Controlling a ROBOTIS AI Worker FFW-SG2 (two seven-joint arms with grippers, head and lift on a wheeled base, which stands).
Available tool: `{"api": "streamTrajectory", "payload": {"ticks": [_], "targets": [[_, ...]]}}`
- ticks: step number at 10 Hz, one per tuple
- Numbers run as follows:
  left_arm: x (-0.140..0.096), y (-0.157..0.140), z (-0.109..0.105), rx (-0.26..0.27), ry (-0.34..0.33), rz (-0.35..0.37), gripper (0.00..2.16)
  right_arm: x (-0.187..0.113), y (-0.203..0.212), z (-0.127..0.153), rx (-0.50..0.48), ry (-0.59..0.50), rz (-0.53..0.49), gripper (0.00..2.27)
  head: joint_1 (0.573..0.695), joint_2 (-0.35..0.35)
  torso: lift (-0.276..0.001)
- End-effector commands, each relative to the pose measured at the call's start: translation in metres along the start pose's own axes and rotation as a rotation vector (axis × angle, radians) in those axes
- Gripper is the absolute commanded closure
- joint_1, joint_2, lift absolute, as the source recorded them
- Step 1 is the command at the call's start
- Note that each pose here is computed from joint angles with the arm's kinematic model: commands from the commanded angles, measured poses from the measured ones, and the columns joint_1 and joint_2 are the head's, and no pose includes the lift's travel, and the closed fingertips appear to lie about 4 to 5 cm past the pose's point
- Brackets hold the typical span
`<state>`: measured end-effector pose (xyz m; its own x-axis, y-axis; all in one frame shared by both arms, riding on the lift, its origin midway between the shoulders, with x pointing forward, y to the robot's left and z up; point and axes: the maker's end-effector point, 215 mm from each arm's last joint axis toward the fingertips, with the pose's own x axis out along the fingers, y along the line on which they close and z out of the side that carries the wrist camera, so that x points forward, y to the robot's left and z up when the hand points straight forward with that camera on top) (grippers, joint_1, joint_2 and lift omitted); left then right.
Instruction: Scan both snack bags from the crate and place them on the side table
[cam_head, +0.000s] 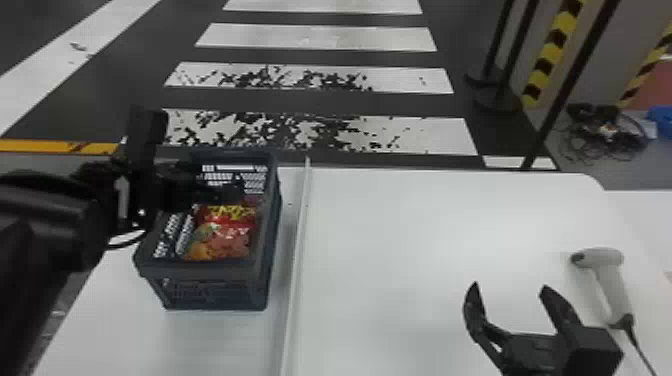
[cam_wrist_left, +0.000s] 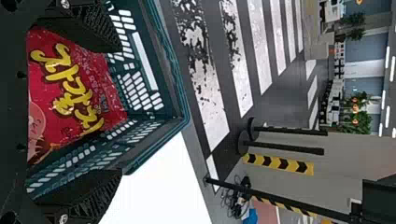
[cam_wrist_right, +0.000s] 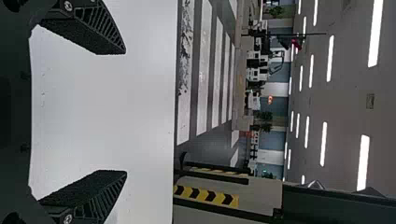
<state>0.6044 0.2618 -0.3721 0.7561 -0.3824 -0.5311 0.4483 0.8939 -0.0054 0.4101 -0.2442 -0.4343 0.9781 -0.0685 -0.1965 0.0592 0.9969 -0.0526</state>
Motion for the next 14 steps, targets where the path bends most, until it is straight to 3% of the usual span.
{"api": "streamTrajectory", "payload": {"ticks": [1,3,7,12,14], "targets": [[-0.001,0.012,-0.014,0.005,0.04,0.026,0.07,0.002,0.0,0.0,0.01,0.003,-0.001,0.08,0.695,0.018,-0.095],[0.003,0.02,-0.027,0.026,0.081,0.038,0.07,0.004,0.004,0.0,0.013,0.008,0.004,0.08,0.695,0.032,-0.095],[0.035,0.001,-0.053,0.081,0.188,0.002,0.07,-0.001,-0.001,-0.005,0.011,0.017,-0.004,0.08,0.695,0.031,-0.095],[0.071,-0.016,-0.059,0.2,0.29,-0.003,0.07,0.0,-0.006,-0.007,0.017,0.019,-0.01,0.07,0.695,-0.006,-0.095],[0.077,-0.01,-0.065,0.223,0.319,0.004,0.07,0.0,-0.008,-0.007,0.019,0.021,-0.011,0.07,0.695,-0.017,-0.095]]}}
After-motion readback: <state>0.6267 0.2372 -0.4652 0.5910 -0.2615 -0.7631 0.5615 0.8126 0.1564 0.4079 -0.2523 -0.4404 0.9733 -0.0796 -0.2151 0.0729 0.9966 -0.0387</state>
